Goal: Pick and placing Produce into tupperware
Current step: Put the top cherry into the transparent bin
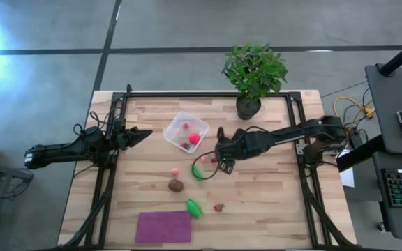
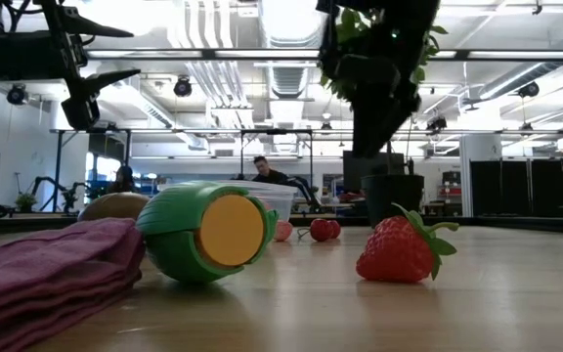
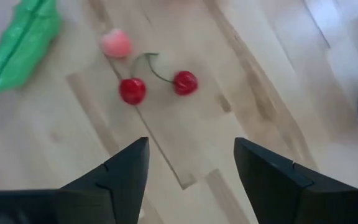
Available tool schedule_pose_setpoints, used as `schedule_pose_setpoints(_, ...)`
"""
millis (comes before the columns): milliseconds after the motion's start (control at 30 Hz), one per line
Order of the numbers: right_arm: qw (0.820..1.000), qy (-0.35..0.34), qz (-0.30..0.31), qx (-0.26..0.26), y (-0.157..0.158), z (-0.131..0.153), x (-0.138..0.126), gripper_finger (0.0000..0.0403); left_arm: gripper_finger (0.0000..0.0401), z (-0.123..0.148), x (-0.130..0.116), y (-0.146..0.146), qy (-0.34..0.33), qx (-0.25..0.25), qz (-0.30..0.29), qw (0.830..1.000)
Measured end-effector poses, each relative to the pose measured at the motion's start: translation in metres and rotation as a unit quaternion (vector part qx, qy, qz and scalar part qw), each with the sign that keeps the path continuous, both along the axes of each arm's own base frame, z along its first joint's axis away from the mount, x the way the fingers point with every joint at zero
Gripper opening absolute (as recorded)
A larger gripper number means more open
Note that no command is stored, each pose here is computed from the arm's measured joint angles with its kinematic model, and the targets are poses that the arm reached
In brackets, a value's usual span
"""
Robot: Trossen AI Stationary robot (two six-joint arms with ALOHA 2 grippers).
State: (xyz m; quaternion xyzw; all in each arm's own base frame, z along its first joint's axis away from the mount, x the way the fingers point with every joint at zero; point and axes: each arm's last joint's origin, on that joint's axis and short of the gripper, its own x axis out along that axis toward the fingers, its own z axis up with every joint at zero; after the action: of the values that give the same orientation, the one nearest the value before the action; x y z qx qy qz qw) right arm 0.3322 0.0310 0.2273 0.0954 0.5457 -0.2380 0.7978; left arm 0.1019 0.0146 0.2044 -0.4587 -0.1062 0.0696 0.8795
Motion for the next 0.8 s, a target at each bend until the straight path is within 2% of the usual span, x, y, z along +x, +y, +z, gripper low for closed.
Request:
schedule_pose_setpoints(100, 0.999, -0.005, 0.043, -0.004, 0.001, -0.007, -0.001, 0.0221, 0.0201, 0.000, 0.000, 0.000, 0.000, 0.000, 0.000, 1.000)
schedule_pose_setpoints(167, 0.998, -0.003, 0.069, 0.012, 0.001, -0.014, -0.001, 0.0217, 0.0201, 0.000, 0.000, 0.000, 0.000, 0.000, 0.000, 1.000)
schedule_pose_setpoints(300, 0.996, -0.026, 0.077, 0.043, -0.006, -0.025, 0.002, 0.0210, 0.0201, 0.000, 0.000, 0.000, 0.000, 0.000, 0.000, 1.000)
schedule_pose_setpoints(633, 0.990, -0.026, 0.138, 0.017, -0.015, -0.044, -0.001, 0.0196, 0.0201, 0.000, 0.000, 0.000, 0.002, 0.000, 0.000, 1.000)
schedule_pose_setpoints(800, 0.989, -0.028, 0.147, 0.004, -0.028, -0.056, -0.005, 0.0191, 0.0201, 0.000, 0.000, 0.000, 0.001, 0.000, 0.000, 1.000)
